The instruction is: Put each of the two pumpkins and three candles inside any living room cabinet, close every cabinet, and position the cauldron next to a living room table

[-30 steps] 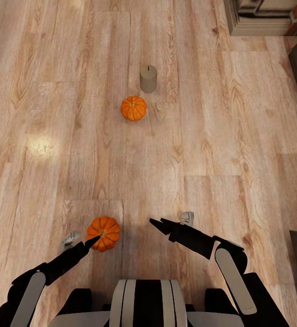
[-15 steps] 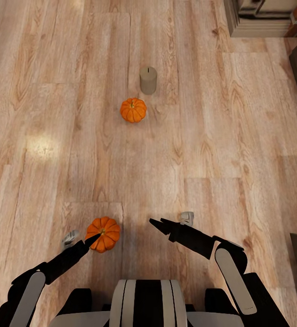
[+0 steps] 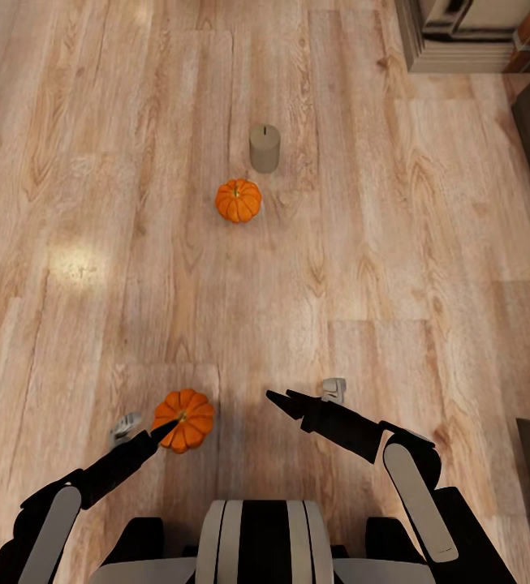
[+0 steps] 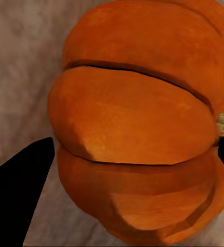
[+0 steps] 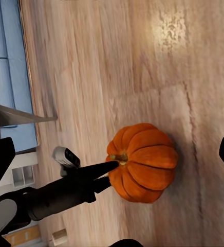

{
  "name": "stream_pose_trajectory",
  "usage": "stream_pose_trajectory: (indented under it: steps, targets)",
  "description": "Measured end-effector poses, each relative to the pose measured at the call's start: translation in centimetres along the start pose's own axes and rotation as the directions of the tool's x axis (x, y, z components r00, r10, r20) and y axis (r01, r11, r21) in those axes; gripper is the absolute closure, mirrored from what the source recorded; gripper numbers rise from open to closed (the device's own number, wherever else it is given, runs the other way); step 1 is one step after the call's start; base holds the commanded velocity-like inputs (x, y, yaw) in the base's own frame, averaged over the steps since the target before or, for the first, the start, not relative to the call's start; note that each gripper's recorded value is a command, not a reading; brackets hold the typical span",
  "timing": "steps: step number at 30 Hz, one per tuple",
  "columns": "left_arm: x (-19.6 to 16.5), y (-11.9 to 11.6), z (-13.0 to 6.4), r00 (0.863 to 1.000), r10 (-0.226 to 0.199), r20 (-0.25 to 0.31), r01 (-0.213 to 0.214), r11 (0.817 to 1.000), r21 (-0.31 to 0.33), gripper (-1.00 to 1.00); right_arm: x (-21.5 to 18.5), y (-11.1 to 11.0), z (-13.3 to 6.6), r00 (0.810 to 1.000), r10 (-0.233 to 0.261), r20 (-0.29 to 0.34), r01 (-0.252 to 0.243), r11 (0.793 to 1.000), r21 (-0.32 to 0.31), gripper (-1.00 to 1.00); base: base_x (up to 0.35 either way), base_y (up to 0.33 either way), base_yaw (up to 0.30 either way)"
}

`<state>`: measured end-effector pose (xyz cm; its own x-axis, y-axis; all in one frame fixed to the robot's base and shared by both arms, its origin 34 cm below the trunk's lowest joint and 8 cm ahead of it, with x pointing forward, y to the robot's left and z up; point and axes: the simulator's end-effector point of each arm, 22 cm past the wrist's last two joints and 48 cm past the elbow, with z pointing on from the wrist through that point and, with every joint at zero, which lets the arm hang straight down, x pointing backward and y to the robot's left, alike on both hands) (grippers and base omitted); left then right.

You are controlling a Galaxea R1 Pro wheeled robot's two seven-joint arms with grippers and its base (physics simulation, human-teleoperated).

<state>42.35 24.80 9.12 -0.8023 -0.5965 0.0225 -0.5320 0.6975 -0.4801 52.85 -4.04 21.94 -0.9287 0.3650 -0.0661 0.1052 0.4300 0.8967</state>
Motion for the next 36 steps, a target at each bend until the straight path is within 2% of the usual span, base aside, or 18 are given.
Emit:
stream_pose_trajectory:
  steps: [9, 23, 24, 26, 28, 31, 34, 36]
  targets:
    - [-0.2, -0.2, -0.2, 1.000, 0.008, 0.005, -0.008, 1.000, 0.002, 1.00, -0.2, 0.4, -0.1, 1.000, -0.007, 0.004, 0.007, 1.000, -0.003, -1.00, 0.000, 0.000, 0.000]
    - [-2.1, -2.2, -1.6, 0.999, 0.029, 0.043, -0.031, 0.999, 0.035, 1.00, -1.7, 3.0, -0.8, 0.998, -0.053, 0.029, 0.054, 0.998, -0.023, -1.00, 0.000, 0.000, 0.000]
    - [-2.3, -2.7, -1.8, 0.998, 0.031, 0.046, -0.033, 0.998, 0.053, 1.00, -1.8, 3.1, -0.9, 0.998, -0.056, 0.031, 0.057, 0.998, -0.024, -1.00, 0.000, 0.000, 0.000]
    - [-2.9, -5.0, -2.5, 0.998, 0.033, 0.051, -0.039, 0.990, 0.132, 1.00, -2.1, 3.5, -1.0, 0.997, -0.064, 0.037, 0.065, 0.998, -0.026, -1.00, 0.000, 0.000, 0.000]
    - [-3.4, -6.5, -3.6, 0.999, 0.038, 0.036, -0.044, 0.981, 0.189, 1.00, -2.4, 3.8, -1.2, 0.997, -0.069, 0.044, 0.071, 0.997, -0.027, -1.00, 0.000, 0.000, 0.000]
    - [-5.0, -6.6, -6.2, 1.000, 0.028, 0.009, -0.029, 0.974, 0.227, 1.00, -2.8, 4.3, -1.4, 0.996, -0.079, 0.052, 0.080, 0.996, -0.029, -1.00, 0.000, 0.000, 0.000]
    - [-6.1, -7.2, -8.4, 0.999, 0.036, -0.015, -0.030, 0.959, 0.283, 1.00, -3.1, 4.8, -1.6, 0.994, -0.088, 0.058, 0.090, 0.995, -0.032, -1.00, 0.000, 0.000, 0.000]
    - [-6.9, -8.2, -9.9, 0.999, 0.038, -0.021, -0.028, 0.940, 0.339, 1.00, -3.3, 5.1, -1.7, 0.994, -0.094, 0.062, 0.096, 0.995, -0.034, -1.00, 0.000, 0.000, 0.000]
